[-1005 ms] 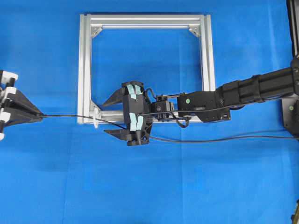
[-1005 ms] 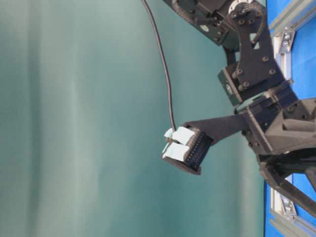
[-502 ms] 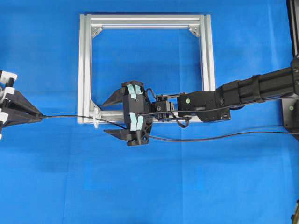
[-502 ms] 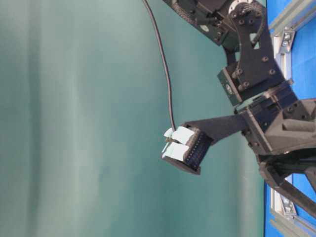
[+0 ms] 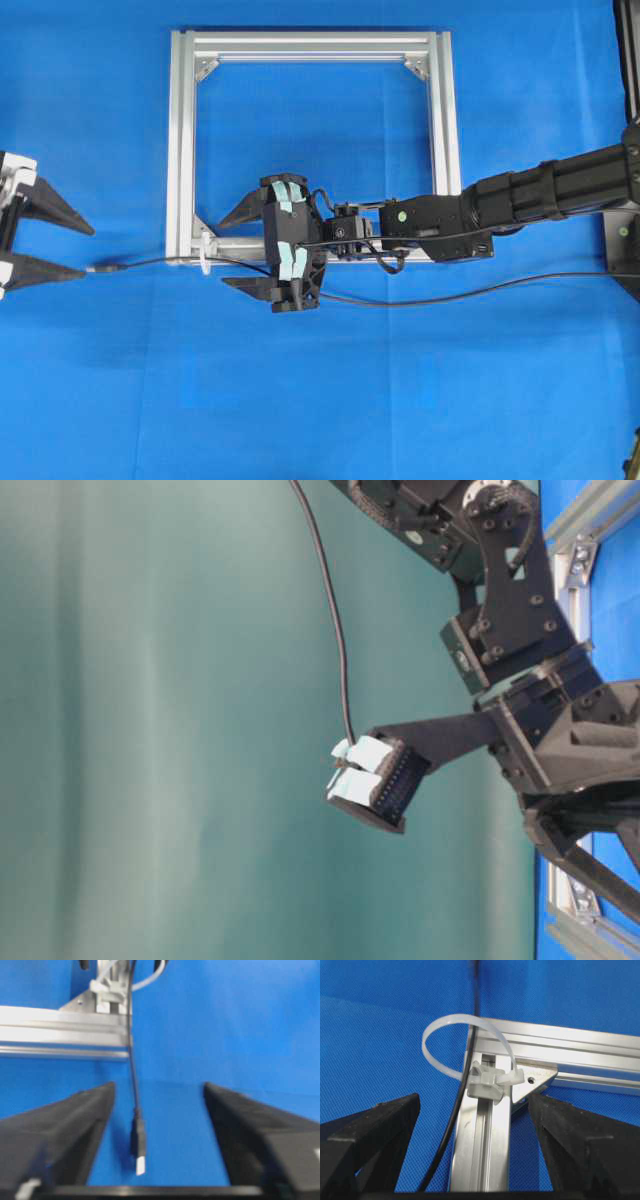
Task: Insert the wire through the string loop located on the left side.
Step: 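Release the cable with the left gripper and back both grippers away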
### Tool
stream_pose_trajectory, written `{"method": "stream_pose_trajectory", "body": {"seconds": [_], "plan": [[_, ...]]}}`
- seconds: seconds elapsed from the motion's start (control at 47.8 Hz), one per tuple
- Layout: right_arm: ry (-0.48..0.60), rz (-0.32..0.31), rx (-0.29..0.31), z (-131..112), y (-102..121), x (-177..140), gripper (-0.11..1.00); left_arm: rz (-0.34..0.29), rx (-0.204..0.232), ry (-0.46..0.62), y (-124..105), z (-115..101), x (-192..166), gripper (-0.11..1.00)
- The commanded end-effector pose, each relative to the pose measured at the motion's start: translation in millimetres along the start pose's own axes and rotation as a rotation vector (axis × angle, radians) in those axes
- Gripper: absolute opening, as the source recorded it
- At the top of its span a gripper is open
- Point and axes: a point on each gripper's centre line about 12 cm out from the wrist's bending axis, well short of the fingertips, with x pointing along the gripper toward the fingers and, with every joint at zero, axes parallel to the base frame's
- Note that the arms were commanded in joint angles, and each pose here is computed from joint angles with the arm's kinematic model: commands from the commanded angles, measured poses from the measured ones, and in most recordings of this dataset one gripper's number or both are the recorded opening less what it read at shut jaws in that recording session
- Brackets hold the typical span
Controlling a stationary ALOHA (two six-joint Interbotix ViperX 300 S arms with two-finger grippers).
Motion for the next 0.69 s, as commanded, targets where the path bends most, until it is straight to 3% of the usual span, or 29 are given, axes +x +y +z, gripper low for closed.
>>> {"method": "stream_pose_trajectory", "body": {"seconds": [0.0, 0.063, 0.105, 0.419, 0.67], "plan": [[-0.081, 0.004, 0.003, 33, 1, -7, 0.88, -0.003, 0.008, -0.004, -1, 3, 1, 0.75], [-0.081, 0.004, 0.004, 33, 1, -7, 0.88, -0.002, 0.007, -0.006, -1, 4, 1, 0.88], [-0.083, 0.005, 0.004, 34, 2, -7, 0.88, -0.004, 0.008, -0.005, -1, 4, 1, 0.9], [-0.092, 0.004, 0.005, 41, 2, -12, 0.88, -0.009, 0.008, -0.026, -2, 8, -1, 0.86], [-0.138, 0.006, 0.003, 80, 5, -36, 0.88, -0.032, 0.013, -0.123, -6, 24, -11, 0.86]]}}
